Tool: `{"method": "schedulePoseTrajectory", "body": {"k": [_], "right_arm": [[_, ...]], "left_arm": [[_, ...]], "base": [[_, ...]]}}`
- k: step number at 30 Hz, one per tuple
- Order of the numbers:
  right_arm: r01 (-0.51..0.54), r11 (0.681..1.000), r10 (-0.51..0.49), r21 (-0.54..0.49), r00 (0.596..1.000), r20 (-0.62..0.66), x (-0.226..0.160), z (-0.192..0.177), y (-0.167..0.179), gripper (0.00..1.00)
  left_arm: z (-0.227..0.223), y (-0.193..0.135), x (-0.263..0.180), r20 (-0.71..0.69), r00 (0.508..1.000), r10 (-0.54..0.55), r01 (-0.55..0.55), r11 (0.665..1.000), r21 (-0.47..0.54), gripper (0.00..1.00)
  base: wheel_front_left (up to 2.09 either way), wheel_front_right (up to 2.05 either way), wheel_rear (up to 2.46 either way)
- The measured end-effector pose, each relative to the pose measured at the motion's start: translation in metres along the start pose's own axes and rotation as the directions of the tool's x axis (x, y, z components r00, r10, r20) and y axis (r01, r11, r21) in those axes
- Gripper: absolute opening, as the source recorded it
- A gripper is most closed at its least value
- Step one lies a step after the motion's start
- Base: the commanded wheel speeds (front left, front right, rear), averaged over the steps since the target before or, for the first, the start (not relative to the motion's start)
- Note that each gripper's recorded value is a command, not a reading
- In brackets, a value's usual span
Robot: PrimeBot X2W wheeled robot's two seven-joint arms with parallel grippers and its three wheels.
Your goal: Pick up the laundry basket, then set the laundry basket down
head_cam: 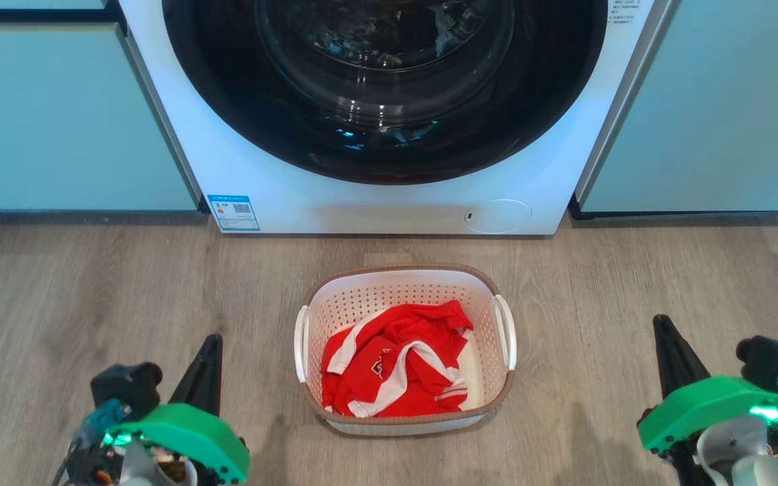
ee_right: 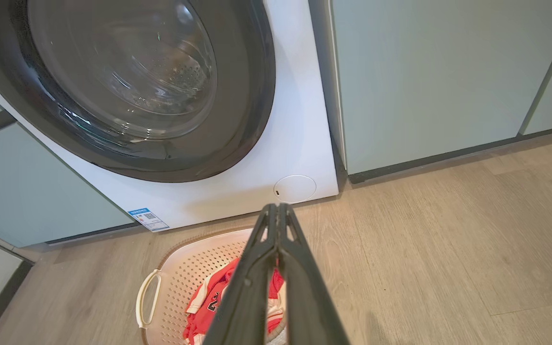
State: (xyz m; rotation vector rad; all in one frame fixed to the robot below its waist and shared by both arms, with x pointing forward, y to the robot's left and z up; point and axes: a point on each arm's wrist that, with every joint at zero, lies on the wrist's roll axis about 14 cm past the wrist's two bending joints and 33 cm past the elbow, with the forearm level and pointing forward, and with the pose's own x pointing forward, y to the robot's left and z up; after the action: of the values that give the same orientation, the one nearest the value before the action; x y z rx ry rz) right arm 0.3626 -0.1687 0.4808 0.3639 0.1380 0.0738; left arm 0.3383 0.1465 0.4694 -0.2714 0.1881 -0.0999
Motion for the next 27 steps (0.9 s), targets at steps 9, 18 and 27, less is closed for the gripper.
{"method": "schedulePoseTrajectory", "body": {"k": [9,18,27], "right_arm": [[0.002,0.995,-0.002,0.100,1.000,0.007,0.002,0.001,-0.001,0.00],[0.011,0.980,-0.012,0.200,1.000,0.002,0.000,-0.002,-0.004,0.00],[0.019,0.954,-0.022,0.299,1.000,0.007,0.000,-0.002,-0.007,0.00]], "left_arm": [[-0.003,0.005,0.002,-0.021,1.000,0.016,-0.018,0.994,-0.104,0.00],[-0.005,0.009,0.004,-0.040,0.999,0.024,-0.032,0.978,-0.206,0.00],[-0.004,0.013,0.008,-0.045,0.999,0.030,-0.042,0.951,-0.307,0.00]], "base": [[0.00,0.00,0.00],[0.00,0.00,0.00],[0.00,0.00,0.00]]}}
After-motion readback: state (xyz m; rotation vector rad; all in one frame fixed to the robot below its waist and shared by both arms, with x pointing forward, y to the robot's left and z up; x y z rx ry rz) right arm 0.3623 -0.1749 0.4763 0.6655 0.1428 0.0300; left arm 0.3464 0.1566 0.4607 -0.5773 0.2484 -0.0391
